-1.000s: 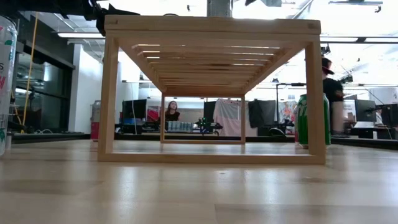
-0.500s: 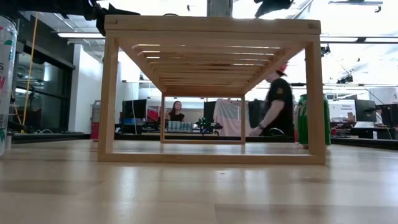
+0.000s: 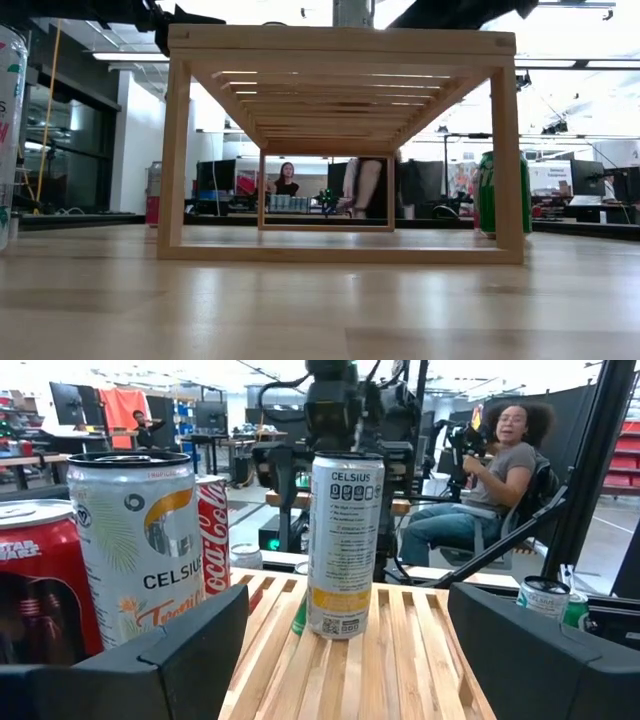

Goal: Place canned beverage on shelf
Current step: Align the top right tropical celsius soda can with the other tropical celsius soda can on the shelf

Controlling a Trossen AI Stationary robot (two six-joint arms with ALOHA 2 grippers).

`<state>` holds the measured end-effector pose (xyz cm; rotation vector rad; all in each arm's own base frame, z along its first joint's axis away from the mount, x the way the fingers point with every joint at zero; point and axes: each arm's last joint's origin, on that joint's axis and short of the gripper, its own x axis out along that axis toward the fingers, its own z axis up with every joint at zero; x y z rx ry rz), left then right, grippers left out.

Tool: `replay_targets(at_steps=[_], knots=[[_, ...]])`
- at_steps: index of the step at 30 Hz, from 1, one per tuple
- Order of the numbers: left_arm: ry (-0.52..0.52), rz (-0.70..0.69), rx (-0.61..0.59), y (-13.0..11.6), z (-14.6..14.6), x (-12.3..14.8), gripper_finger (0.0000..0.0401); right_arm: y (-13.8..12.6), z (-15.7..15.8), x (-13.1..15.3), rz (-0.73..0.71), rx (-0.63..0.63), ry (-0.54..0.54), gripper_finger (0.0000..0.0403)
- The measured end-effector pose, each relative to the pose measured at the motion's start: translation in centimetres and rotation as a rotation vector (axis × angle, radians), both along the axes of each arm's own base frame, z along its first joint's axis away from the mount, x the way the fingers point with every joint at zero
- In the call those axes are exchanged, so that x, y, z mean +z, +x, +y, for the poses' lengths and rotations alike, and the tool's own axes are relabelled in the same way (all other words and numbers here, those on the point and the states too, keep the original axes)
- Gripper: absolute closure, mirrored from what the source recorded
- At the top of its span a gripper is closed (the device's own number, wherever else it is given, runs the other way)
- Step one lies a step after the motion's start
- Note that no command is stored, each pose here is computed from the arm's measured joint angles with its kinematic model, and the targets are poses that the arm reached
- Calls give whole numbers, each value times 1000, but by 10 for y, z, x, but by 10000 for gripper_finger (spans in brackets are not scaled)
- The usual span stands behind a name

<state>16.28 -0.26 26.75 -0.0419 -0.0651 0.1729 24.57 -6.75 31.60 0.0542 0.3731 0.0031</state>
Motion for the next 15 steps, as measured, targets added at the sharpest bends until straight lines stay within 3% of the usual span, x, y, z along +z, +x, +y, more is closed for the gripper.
replay_targets(at_steps=[5,15], knots=[[0,-1,0,0,0,0,66,13,-10,-5,-66,129,38,89],[0,1,0,0,0,0,66,27,-18,-15,-97,214,62,89]])
